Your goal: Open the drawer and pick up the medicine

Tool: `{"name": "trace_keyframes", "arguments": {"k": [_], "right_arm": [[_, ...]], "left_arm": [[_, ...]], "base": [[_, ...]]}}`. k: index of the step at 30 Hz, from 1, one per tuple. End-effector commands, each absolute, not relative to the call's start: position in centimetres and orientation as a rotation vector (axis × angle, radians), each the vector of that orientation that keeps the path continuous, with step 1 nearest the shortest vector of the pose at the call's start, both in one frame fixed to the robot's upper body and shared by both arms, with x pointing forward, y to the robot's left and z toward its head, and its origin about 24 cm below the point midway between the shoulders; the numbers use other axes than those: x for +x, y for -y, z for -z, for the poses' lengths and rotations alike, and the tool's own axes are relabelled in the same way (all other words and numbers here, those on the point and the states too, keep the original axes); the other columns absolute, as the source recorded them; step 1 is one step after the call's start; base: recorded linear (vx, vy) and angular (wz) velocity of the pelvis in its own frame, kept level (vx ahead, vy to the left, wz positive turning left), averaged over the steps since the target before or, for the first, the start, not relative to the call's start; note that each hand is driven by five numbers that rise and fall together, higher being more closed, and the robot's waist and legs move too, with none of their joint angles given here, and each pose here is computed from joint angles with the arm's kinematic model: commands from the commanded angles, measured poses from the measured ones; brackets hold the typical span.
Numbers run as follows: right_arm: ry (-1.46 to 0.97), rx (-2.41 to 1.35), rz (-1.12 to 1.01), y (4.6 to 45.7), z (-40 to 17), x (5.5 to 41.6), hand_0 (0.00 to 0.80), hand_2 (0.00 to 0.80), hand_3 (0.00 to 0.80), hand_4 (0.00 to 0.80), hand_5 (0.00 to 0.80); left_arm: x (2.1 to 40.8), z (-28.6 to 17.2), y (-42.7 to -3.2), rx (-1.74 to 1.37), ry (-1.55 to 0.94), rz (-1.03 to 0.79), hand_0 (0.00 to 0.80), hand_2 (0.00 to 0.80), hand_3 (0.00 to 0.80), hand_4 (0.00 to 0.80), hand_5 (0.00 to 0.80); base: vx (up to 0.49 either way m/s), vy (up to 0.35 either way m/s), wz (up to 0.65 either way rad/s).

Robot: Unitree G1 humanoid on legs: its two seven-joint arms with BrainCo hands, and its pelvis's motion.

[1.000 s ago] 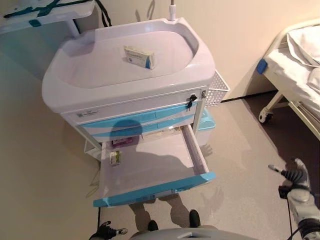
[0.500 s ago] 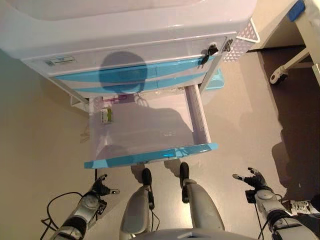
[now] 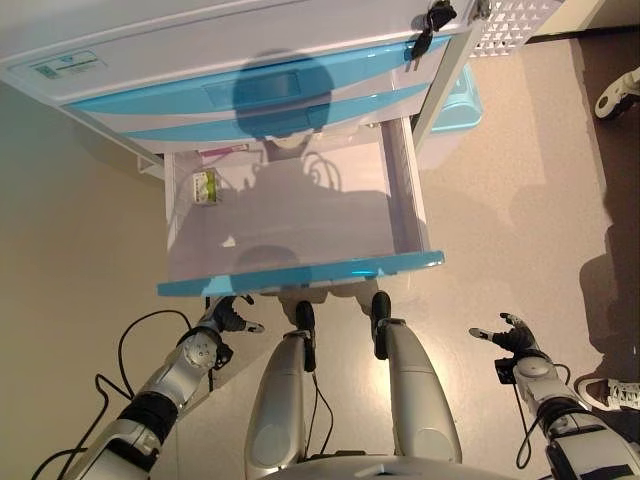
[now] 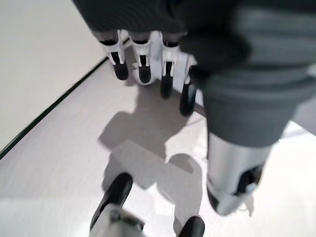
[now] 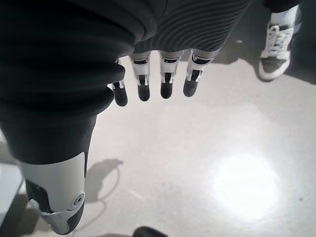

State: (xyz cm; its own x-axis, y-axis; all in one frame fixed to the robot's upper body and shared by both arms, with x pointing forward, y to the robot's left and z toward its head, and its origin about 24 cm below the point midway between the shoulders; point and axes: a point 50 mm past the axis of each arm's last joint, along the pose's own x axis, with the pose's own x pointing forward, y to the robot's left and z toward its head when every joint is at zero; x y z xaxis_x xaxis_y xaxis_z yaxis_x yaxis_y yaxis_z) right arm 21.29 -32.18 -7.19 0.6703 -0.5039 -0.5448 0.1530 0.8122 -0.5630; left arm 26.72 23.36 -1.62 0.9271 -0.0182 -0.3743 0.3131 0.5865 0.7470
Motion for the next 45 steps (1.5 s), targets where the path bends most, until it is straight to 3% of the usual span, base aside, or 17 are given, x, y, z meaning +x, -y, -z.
{"name": "trace_keyframes", "arguments": {"k": [1,13,22,37,45], "right_arm": [[-0.855,-0.577,0.396,33.7,8.1,18.5,0.000,0.000,0.000,0.000,0.000],[-0.873,-0.581,0.316,32.5,8.6,19.0,0.000,0.000,0.000,0.000,0.000],[-0.855,-0.599,0.250,31.4,8.6,20.1,0.000,0.000,0.000,0.000,0.000],[-0.874,-0.587,0.191,29.5,10.0,19.3,0.000,0.000,0.000,0.000,0.000],[-0.877,-0.581,0.171,28.8,10.4,19.2,0.000,0.000,0.000,0.000,0.000]], "left_arm": [[29.6,-3.5,-23.7,1.049,-0.138,0.132,0.000,0.000,0.000,0.000,0.000],[35.0,-11.5,-25.6,1.254,-0.012,-0.007,0.000,0.000,0.000,0.000,0.000],[37.9,-15.5,-28.9,1.324,-0.113,-0.159,0.000,0.000,0.000,0.000,0.000],[38.8,-20.6,-30.9,1.435,-0.108,-0.328,0.000,0.000,0.000,0.000,0.000],[38.5,-20.6,-31.1,1.407,-0.072,-0.365,0.000,0.000,0.000,0.000,0.000]], "base": [[0.000,0.000,0.00],[0.000,0.000,0.00],[0.023,0.020,-0.05],[-0.001,0.021,-0.08],[0.001,0.007,-0.01]]}}
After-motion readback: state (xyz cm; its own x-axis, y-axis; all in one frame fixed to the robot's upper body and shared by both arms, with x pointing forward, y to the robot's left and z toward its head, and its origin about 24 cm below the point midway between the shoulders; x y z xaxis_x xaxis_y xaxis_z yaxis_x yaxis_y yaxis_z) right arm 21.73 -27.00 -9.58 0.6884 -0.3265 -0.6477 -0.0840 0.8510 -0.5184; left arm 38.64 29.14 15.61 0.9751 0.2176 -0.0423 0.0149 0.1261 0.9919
